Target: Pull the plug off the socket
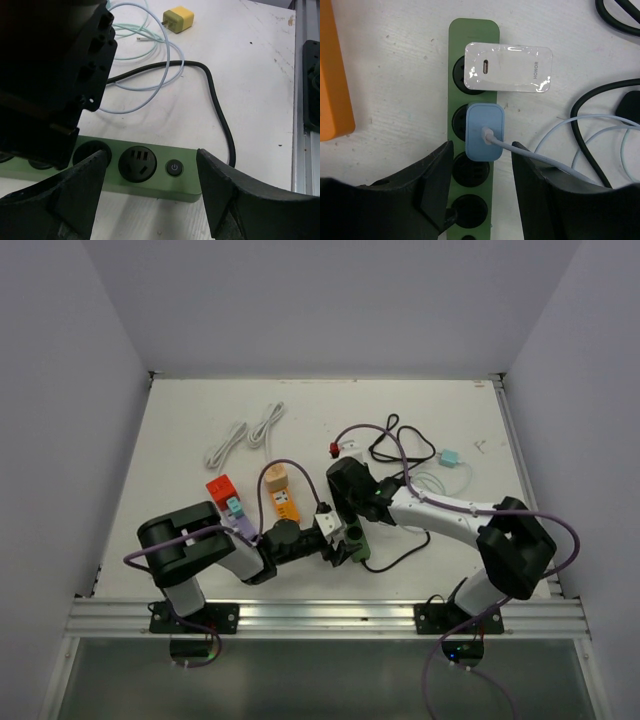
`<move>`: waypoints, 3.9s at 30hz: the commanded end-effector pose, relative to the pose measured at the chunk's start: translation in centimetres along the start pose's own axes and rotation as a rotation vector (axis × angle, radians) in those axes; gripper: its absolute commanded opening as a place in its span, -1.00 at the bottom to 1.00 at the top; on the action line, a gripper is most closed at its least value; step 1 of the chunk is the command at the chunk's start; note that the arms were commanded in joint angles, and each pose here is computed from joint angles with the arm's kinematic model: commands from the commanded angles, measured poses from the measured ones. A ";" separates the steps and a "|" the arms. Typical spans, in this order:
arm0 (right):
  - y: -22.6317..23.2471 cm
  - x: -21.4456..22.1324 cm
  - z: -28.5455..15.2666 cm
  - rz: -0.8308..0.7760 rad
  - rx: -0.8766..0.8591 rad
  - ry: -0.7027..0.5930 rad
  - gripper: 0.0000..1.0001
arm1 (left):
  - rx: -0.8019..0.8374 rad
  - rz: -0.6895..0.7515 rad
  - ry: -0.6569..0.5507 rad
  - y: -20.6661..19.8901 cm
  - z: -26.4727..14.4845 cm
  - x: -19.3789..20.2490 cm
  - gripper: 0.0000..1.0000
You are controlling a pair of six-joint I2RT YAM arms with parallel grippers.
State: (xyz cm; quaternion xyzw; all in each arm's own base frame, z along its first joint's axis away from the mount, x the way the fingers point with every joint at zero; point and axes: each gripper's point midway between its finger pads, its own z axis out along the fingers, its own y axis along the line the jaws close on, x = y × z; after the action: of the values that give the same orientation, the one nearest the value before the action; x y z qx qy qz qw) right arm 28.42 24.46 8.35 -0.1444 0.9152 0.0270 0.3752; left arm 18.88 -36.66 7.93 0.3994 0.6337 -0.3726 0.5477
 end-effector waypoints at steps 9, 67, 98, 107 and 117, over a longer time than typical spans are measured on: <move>1.4 -1.8 1.9 0.086 0.014 -0.045 -0.13 | -0.064 0.034 -0.184 1.2 1.9 -1.8 0.53; 0.3 -0.5 0.6 0.422 -0.248 0.017 -1.00 | -0.233 -0.421 0.111 1.8 0.2 8.6 0.50; 1.3 -0.8 -0.3 0.471 -0.333 0.050 -1.00 | -0.249 -0.449 0.149 1.8 -0.1 10.1 0.48; 1.1 -0.6 -0.5 0.181 -0.035 0.062 -1.00 | -0.252 -0.460 0.170 1.7 0.2 10.9 0.49; 2.1 -0.9 -1.1 0.235 -0.104 0.048 -1.00 | -0.278 -0.477 0.193 1.9 -0.2 11.9 0.48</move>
State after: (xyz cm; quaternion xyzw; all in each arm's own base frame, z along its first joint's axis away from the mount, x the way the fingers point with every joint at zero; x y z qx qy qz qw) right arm 28.52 24.99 6.97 -0.0701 0.9374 0.0271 0.3401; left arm 20.69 -38.62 4.98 0.1917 0.7072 -0.4549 0.5063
